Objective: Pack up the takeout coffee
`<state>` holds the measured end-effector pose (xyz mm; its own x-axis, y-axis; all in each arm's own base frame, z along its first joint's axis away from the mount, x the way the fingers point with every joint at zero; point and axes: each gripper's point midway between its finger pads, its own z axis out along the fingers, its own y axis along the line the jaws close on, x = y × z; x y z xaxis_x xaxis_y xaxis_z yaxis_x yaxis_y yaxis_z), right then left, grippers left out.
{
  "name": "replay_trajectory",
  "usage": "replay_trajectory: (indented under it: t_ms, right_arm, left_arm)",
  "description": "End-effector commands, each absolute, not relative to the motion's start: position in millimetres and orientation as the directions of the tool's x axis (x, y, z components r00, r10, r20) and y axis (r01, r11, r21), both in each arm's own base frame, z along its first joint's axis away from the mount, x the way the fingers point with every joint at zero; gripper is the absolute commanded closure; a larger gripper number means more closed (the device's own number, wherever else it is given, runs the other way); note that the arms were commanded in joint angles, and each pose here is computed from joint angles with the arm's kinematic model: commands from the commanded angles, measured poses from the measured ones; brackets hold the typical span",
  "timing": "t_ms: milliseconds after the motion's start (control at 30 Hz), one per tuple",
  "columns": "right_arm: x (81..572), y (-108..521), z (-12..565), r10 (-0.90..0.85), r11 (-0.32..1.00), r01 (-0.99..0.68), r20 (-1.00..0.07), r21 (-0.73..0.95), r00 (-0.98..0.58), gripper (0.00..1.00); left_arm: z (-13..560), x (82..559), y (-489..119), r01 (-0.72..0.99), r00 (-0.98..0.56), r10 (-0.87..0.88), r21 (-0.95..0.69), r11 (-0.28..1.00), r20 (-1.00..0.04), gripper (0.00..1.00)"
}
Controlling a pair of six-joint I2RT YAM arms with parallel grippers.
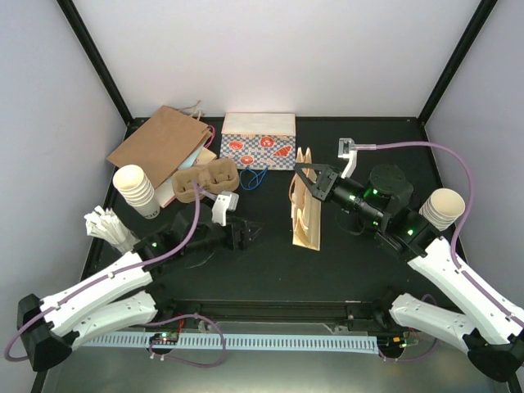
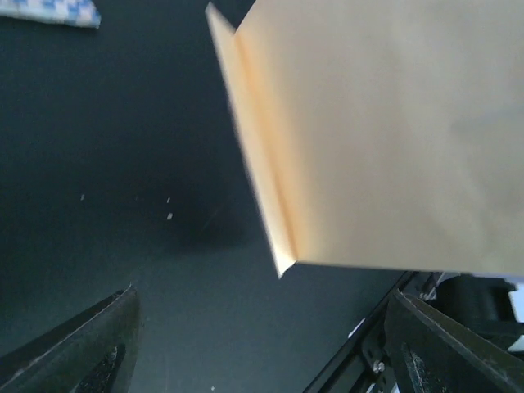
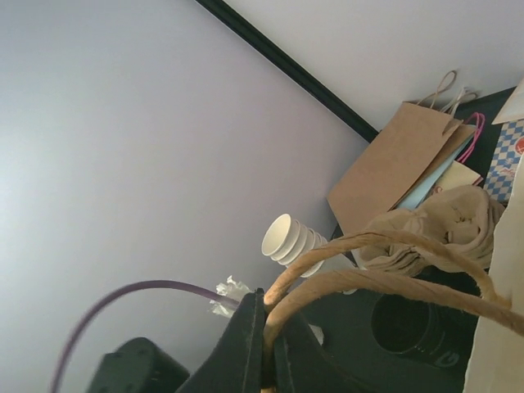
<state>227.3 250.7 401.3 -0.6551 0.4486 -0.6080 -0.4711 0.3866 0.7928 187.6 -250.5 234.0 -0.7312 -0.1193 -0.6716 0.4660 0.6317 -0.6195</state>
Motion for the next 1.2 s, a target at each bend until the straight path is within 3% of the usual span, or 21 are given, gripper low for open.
replay_trajectory:
  t_ms: [0, 167, 600, 1000, 1167]
  right_arm:
    - [223, 249, 415, 0.469, 0.339, -0.502, -0.605, 0.796, -0.643, 0.99]
    - [219, 249, 416, 0.462, 0.332, -0.512, -0.61, 0.792, -0.643, 0.99]
    - [207, 248, 417, 0.444, 0.294, -0.546, -0.618, 0.784, -0.648, 0.99]
    - [201, 248, 412, 0.434, 0.27, -0.545, -0.605, 0.794, -0.667, 0.99]
    - [198, 249, 414, 0.427, 0.26, -0.551, -0.606, 0.793, -0.671, 0.99]
  left_arm:
    - [226, 192, -262, 0.429, -0.764, -0.162, -0.68, 0.594, -0.624, 0.17]
    - [208, 198, -268, 0.407, -0.788, -0.135, -0.673, 0.618, -0.601, 0.17]
    - [188, 199, -292, 0.404, -0.839, -0.108, -0.742, 0.535, -0.534, 0.26]
    - [164, 201, -316, 0.363, -0.894, -0.056, -0.793, 0.49, -0.444, 0.47]
    - [159, 208, -322, 0.356, -0.9, -0.049, -0.794, 0.494, -0.434, 0.51]
